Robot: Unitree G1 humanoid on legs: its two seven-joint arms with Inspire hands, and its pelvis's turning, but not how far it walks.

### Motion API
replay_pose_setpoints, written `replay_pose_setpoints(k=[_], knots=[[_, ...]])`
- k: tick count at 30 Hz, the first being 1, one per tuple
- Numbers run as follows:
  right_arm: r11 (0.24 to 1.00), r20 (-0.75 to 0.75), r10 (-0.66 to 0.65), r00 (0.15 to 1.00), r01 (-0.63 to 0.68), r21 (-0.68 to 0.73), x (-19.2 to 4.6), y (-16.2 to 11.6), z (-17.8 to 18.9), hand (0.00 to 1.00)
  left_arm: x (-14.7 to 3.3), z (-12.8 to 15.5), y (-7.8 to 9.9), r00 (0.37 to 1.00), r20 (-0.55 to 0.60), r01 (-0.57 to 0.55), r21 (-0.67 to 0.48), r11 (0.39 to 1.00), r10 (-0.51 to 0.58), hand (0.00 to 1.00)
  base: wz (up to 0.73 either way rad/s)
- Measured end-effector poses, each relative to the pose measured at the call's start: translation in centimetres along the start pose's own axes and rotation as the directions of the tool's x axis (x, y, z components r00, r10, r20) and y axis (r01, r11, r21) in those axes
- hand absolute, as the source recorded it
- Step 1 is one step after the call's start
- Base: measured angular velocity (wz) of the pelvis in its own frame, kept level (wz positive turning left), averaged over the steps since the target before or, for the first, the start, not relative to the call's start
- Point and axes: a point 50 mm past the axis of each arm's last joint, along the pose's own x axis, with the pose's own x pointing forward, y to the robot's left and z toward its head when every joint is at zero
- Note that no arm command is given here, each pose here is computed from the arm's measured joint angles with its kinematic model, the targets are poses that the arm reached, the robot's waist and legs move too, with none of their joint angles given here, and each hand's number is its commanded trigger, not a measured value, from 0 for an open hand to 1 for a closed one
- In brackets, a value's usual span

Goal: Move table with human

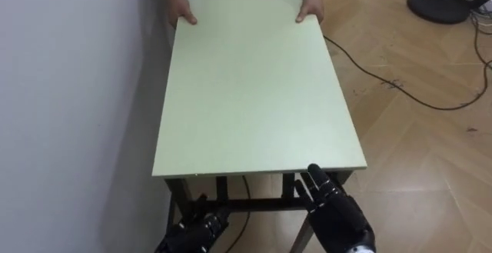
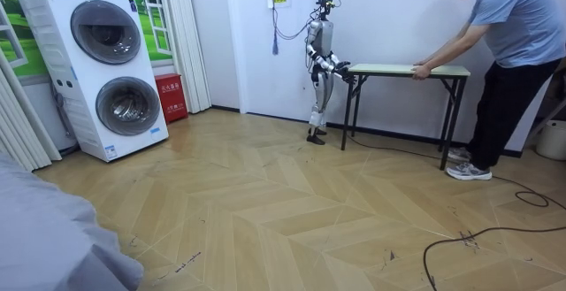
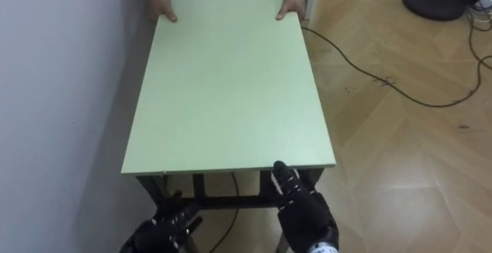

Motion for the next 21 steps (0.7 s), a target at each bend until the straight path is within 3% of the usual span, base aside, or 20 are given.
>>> replay_pose_setpoints(k=[10,21], knots=[[1.000,-0.023,-0.002,1.000,0.002,0.007,-0.4,-0.7,-0.4,0.00,0.0,0.0,0.1,1.000,-0.001,-0.004,0.003,1.000,0.004,0.00,-0.03],[0.996,-0.049,-0.094,0.994,0.093,-0.019,-1.5,-3.4,-0.8,0.00,-0.5,-0.9,2.4,0.993,-0.057,-0.102,0.041,0.994,0.105,0.00,-0.02]])
